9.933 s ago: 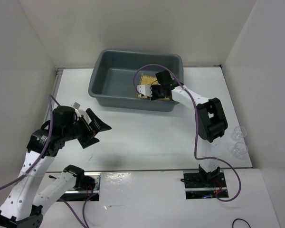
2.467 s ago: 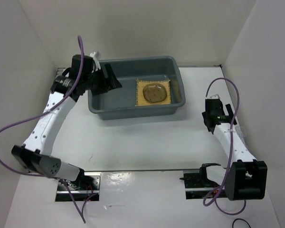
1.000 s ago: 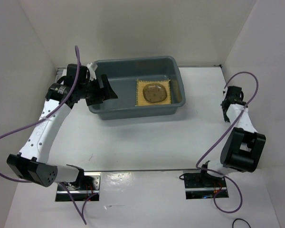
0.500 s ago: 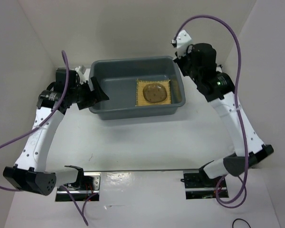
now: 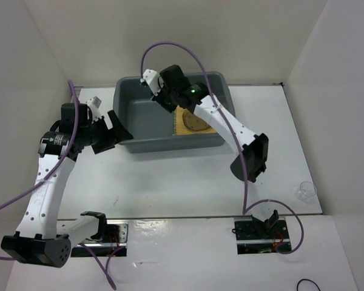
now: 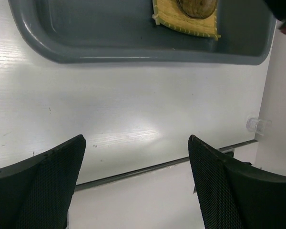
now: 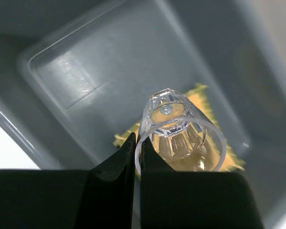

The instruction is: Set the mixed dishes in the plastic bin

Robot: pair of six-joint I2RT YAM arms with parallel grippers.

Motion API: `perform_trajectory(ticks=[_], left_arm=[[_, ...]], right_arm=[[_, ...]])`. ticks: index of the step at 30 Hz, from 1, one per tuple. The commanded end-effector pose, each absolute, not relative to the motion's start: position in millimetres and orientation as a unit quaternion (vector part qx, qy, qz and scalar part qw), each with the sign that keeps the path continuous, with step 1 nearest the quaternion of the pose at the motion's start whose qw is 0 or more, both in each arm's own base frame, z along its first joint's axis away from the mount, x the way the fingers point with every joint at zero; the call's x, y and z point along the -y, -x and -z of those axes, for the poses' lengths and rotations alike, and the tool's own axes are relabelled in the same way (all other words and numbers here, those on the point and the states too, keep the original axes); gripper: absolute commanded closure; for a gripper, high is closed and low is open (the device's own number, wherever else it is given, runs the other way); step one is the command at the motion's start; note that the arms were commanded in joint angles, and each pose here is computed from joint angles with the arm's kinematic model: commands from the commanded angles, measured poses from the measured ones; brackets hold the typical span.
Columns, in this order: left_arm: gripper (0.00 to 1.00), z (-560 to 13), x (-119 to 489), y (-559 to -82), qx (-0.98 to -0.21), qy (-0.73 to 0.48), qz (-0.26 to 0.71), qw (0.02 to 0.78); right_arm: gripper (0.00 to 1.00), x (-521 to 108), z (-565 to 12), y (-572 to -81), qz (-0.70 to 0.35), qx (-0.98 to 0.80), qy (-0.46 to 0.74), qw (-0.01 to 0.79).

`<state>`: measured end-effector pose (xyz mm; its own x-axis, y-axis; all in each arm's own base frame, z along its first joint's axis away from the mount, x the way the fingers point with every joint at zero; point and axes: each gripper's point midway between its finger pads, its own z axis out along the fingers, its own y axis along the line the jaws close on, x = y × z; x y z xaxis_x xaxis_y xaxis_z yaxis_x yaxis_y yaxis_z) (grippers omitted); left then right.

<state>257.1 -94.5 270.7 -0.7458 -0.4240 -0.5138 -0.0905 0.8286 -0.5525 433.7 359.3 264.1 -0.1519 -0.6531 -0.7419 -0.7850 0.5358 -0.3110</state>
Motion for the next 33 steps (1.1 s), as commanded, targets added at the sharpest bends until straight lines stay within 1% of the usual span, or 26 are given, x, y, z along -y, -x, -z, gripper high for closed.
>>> perform_trajectory(ticks=[1,7,10,11,12,13,14,15,16,18,22,24,26,29,33], left_arm=[[0.06,-275,98,-249,-0.894,0.135,0.272,0.330],[0.06,-269,104,-248,-0.890,0.153,0.295,0.311],[0.06,-270,106,-247,-0.889,0.156,0.302,0.307],[0.06,-270,106,-247,-0.888,0.160,0.303,0.306],[0.06,-270,106,-247,-0.888,0.160,0.303,0.306],[0.06,-273,106,-246,-0.888,0.160,0.303,0.306],[0.06,-273,106,-246,-0.888,0.165,0.305,0.304],[0.06,-275,106,-245,-0.887,0.165,0.305,0.304],[0.06,-273,106,-243,-0.890,0.167,0.303,0.298],[0.06,-273,105,-240,-0.892,0.170,0.298,0.295],[0.05,-270,103,-234,-0.895,0.175,0.292,0.288],[0.05,-269,103,-232,-0.897,0.176,0.290,0.283],[0.05,-268,103,-230,-0.896,0.181,0.292,0.282],[0.05,-265,103,-229,-0.897,0.182,0.291,0.278],[0.05,-261,103,-229,-0.896,0.187,0.292,0.276]], right_arm=[[1.00,-373,-262,-436,-0.109,-0.753,0.483,0.434],[1.00,-394,-208,-435,-0.132,-0.761,0.505,0.384],[1.00,-395,-186,-435,-0.128,-0.765,0.520,0.358],[1.00,-396,-158,-437,-0.123,-0.773,0.527,0.331],[1.00,-401,-167,-443,-0.125,-0.768,0.526,0.343],[1.00,-393,-152,-434,-0.118,-0.778,0.535,0.306],[1.00,-395,-100,-433,-0.117,-0.792,0.541,0.257],[1.00,-403,-130,-442,-0.123,-0.776,0.536,0.309],[1.00,-398,-106,-444,-0.106,-0.785,0.540,0.284],[1.00,-395,-96,-443,-0.087,-0.783,0.553,0.271],[1.00,-399,-79,-452,-0.059,-0.784,0.550,0.280],[1.00,-404,-84,-453,-0.047,-0.775,0.556,0.297],[1.00,-405,-70,-455,-0.026,-0.770,0.568,0.291],[0.99,-399,-64,-461,-0.002,-0.771,0.566,0.292],[0.87,-403,-64,-462,0.004,-0.765,0.570,0.299]])
